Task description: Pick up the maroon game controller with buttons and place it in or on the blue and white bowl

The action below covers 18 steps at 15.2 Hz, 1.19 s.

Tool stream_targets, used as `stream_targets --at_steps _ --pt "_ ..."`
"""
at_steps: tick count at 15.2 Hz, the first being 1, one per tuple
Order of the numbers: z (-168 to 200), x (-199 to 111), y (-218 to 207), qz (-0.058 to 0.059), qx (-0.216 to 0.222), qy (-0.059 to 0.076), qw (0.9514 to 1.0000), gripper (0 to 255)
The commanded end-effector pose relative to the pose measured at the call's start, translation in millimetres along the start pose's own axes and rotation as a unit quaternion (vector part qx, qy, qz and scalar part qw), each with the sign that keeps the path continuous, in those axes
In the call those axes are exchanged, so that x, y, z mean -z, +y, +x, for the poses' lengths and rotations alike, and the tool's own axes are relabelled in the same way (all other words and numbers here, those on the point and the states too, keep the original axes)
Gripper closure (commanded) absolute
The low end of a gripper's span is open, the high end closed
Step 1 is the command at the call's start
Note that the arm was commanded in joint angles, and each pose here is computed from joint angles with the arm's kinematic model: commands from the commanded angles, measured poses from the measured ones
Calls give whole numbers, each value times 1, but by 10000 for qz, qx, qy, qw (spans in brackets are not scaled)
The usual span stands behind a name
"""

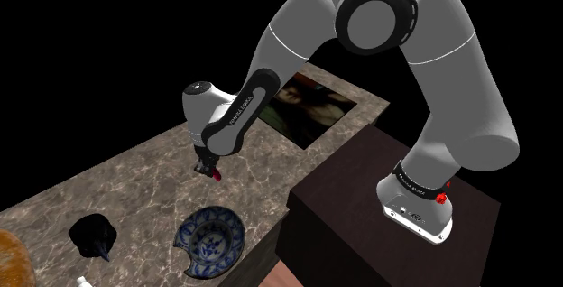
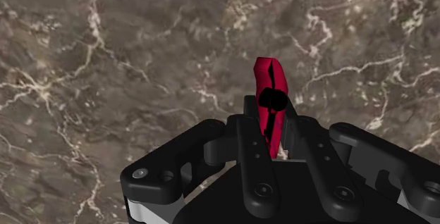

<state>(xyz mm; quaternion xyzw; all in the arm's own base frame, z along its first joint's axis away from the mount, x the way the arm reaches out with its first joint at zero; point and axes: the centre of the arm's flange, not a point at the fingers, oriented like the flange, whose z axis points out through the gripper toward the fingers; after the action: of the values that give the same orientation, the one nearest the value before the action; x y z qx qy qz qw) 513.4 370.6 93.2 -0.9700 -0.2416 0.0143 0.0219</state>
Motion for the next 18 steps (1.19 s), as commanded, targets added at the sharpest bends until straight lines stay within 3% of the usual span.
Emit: stream_targets --at_steps 1,18 --pt "0 0 0 1 1 -1 10000 255" --pt "-2 90 -5 1 1 -1 10000 255"
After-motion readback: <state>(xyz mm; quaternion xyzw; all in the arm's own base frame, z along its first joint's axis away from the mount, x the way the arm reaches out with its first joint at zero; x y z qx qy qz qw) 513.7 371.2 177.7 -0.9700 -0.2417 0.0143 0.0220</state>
